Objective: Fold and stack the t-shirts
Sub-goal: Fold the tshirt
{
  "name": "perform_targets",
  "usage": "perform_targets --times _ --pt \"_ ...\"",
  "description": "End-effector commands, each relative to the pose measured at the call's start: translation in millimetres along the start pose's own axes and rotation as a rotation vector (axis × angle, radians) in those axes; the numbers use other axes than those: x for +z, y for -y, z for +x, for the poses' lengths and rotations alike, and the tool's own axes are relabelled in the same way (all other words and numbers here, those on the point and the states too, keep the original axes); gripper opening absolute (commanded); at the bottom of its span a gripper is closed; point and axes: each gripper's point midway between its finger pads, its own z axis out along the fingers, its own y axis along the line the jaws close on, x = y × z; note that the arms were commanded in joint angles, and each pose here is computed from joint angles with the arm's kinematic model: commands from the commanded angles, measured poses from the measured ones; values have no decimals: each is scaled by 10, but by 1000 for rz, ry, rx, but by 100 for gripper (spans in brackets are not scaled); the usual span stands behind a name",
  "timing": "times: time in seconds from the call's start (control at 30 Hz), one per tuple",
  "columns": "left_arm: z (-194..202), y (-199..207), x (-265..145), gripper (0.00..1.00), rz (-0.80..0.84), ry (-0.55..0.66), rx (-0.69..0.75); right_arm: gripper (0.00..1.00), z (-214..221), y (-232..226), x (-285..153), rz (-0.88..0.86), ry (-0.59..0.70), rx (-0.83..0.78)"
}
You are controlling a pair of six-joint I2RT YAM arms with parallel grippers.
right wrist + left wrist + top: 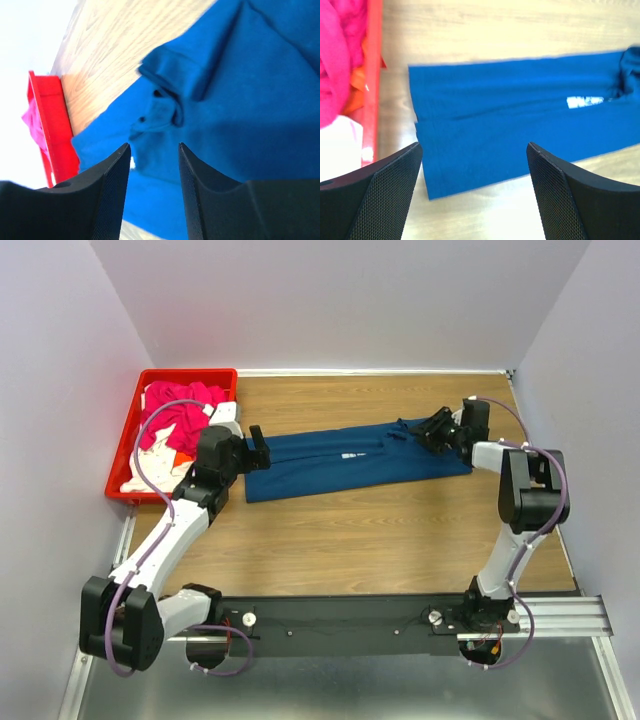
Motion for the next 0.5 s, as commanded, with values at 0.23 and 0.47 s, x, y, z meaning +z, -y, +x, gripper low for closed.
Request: perform_targets --times 0.23,0.47 --pt "17 -126 103 92 -65 11 34 52 67 57 365 -44 -25 100" --pt "38 -187 101 92 -98 6 39 51 26 59 474 -55 -32 104"
